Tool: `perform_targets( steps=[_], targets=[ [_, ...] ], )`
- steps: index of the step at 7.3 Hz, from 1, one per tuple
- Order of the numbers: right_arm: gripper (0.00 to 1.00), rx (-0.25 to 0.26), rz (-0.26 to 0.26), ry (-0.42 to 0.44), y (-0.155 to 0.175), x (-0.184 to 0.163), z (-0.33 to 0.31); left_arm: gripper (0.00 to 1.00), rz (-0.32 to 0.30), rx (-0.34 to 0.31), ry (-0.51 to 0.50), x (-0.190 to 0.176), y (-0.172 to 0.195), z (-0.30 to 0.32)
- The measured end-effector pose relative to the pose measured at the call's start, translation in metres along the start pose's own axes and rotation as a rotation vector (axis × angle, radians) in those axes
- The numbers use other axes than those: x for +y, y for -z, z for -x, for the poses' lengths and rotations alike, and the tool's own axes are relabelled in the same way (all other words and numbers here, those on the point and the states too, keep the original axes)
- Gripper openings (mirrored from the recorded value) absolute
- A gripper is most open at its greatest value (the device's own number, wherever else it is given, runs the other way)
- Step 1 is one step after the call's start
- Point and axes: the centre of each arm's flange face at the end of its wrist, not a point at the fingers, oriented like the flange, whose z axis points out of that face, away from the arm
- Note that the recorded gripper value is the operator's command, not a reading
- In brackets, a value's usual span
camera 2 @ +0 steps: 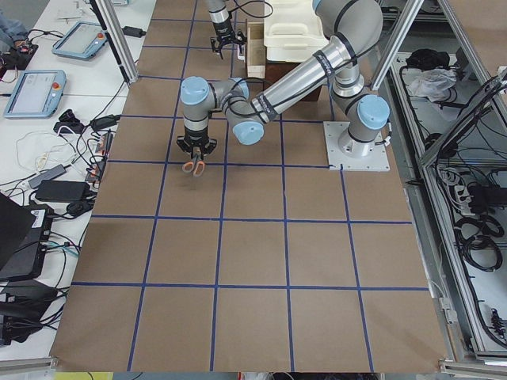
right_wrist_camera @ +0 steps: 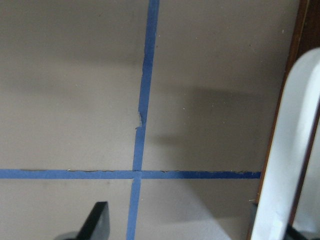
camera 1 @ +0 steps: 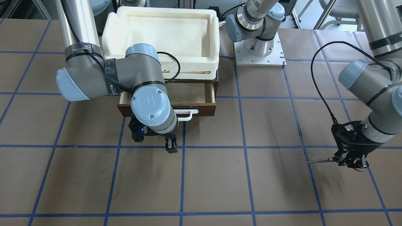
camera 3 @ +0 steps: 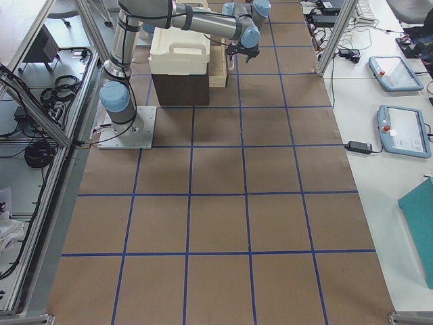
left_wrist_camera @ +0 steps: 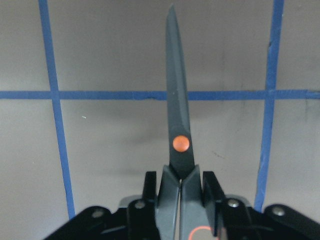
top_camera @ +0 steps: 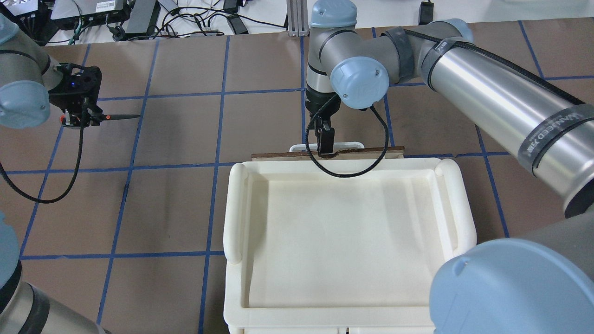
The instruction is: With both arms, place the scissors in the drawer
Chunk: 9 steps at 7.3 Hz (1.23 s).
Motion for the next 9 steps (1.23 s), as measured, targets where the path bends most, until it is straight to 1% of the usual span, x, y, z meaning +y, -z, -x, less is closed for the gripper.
perform_targets(
  steps=[2,4,7,9],
  targets=[
    [1.00,-0.007,0.000,0.000,0.002,0.000,0.006,0.15,-0.030,0.036,-0.001,-0.046,0.027,-0.006],
    [1.00,-0.018,-0.004,0.002,0.007,-0.004,0.011,0.14,-0.039,0.051,-0.004,-0.096,0.059,-0.015],
    [1.00,-0.023,-0.009,0.010,0.007,-0.012,0.020,0.14,-0.090,0.108,0.024,-0.125,0.098,-0.040],
    [1.00,-0.030,-0.008,0.014,0.007,-0.015,0.030,0.15,-0.093,0.120,0.037,-0.147,0.121,-0.055]
  ],
)
